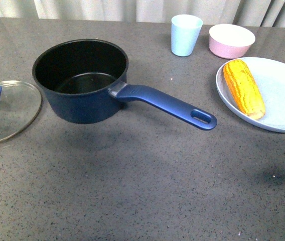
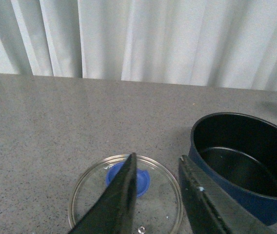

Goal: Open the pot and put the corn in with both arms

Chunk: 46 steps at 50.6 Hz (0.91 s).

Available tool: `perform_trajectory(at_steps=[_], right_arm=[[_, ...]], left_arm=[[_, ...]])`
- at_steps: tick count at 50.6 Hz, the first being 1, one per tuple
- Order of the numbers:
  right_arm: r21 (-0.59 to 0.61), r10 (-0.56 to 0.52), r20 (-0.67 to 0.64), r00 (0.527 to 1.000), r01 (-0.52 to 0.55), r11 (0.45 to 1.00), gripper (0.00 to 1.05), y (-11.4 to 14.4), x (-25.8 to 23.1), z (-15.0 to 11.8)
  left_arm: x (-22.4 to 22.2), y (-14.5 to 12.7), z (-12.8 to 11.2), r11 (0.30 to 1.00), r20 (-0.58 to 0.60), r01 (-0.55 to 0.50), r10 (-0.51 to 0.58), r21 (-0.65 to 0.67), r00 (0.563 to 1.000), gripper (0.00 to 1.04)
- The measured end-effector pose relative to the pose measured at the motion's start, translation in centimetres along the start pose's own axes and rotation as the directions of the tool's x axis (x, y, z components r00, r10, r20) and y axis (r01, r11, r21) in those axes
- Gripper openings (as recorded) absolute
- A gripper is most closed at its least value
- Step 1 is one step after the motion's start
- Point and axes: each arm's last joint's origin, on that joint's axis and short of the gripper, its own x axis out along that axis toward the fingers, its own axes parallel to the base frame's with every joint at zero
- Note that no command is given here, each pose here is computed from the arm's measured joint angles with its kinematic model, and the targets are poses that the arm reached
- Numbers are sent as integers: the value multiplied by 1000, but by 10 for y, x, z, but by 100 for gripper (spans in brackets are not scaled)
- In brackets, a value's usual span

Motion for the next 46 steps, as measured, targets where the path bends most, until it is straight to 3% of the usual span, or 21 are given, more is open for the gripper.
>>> perform_trajectory(at_steps=[6,46], right_arm=[[0,0,0,1000,0,1000,96,0,0,0],[0,0,0,1000,0,1000,96,0,0,0]], left_arm=[[-14,0,6,1000,5,0,0,8,1000,1],[-59,-1,31,1000,35,0,-1,17,999,2]])
